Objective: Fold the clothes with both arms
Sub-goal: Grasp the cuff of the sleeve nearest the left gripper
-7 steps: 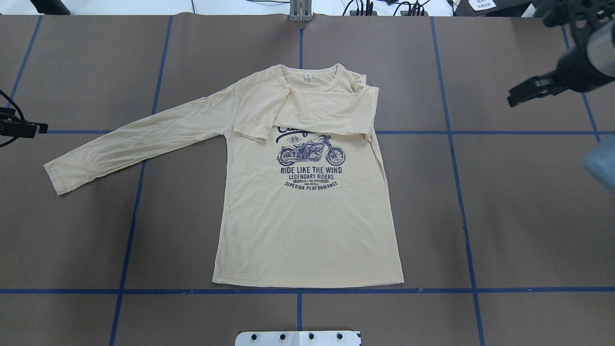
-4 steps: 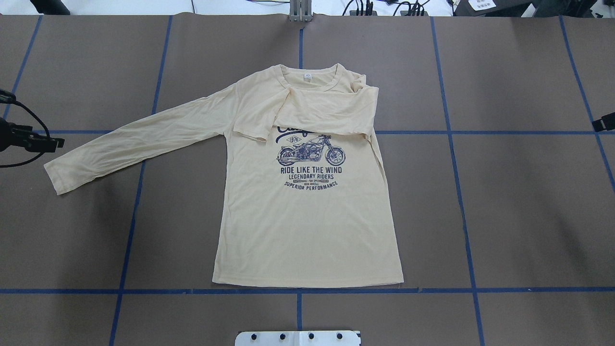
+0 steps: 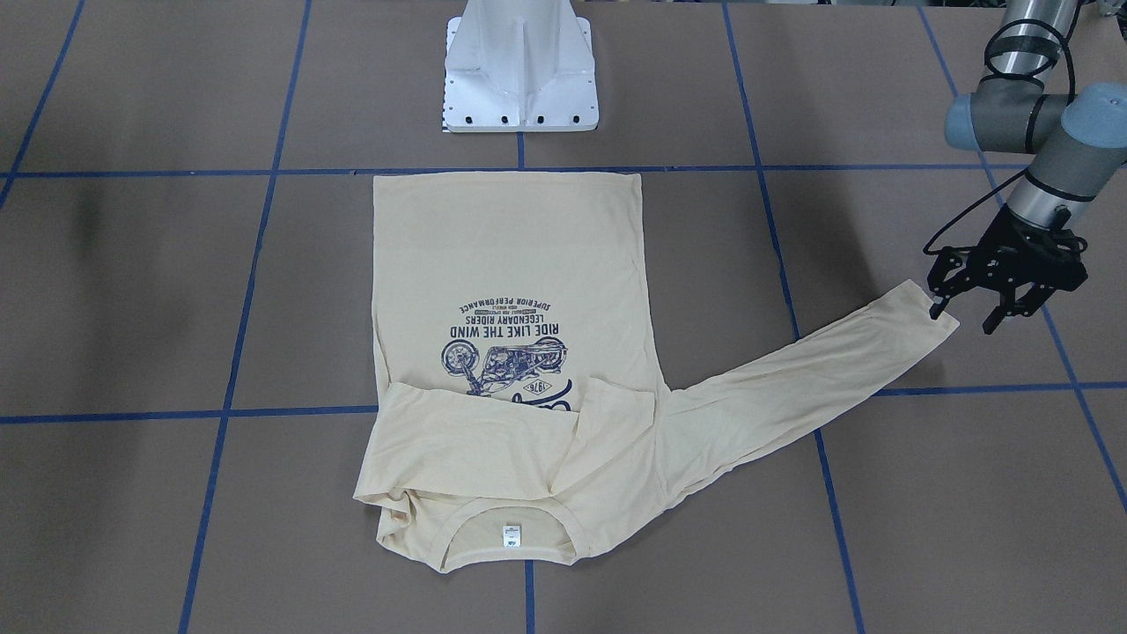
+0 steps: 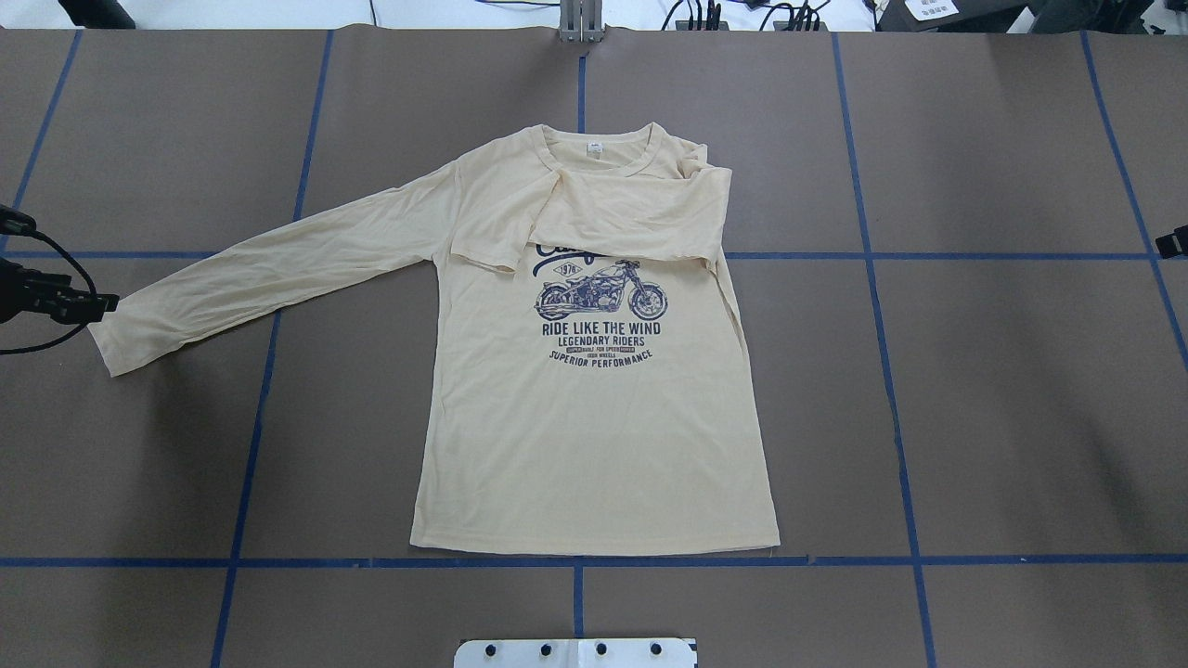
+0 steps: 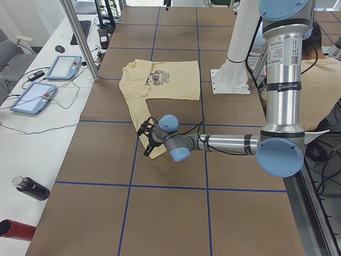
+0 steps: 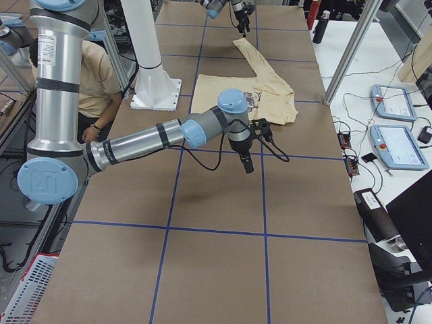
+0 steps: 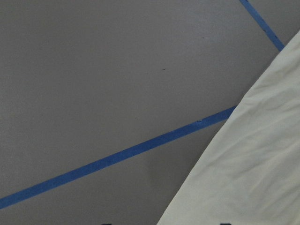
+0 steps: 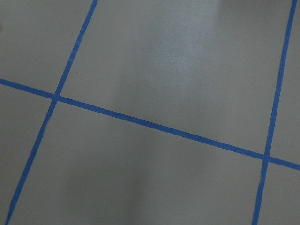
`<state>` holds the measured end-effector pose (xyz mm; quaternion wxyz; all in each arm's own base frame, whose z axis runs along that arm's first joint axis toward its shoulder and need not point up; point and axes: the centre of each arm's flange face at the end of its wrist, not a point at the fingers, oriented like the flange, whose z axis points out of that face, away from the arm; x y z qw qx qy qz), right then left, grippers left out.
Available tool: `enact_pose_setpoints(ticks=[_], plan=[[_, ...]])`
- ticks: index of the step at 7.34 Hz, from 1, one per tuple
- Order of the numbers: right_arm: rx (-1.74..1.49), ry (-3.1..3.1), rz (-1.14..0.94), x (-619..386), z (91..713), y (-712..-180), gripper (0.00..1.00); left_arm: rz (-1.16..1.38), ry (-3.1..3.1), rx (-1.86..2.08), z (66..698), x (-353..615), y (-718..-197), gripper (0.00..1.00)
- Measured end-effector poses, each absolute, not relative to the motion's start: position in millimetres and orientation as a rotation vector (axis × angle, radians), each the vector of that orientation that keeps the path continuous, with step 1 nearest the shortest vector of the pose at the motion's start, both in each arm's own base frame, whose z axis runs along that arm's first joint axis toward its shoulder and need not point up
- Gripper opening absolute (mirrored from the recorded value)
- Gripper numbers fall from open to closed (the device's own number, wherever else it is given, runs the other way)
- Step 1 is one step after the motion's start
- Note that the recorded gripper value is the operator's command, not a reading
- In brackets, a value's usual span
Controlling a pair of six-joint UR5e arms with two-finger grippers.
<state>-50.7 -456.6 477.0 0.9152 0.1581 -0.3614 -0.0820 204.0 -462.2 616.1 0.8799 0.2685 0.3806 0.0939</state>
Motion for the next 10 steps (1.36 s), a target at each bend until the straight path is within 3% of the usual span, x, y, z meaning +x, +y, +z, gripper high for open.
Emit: enact_pose_setpoints(ticks=[10], plan=[[0.323,-0.738,-0.165,-50,479,-455,1.00,0.235,0.793,0.524,646,222,-449,0.61]])
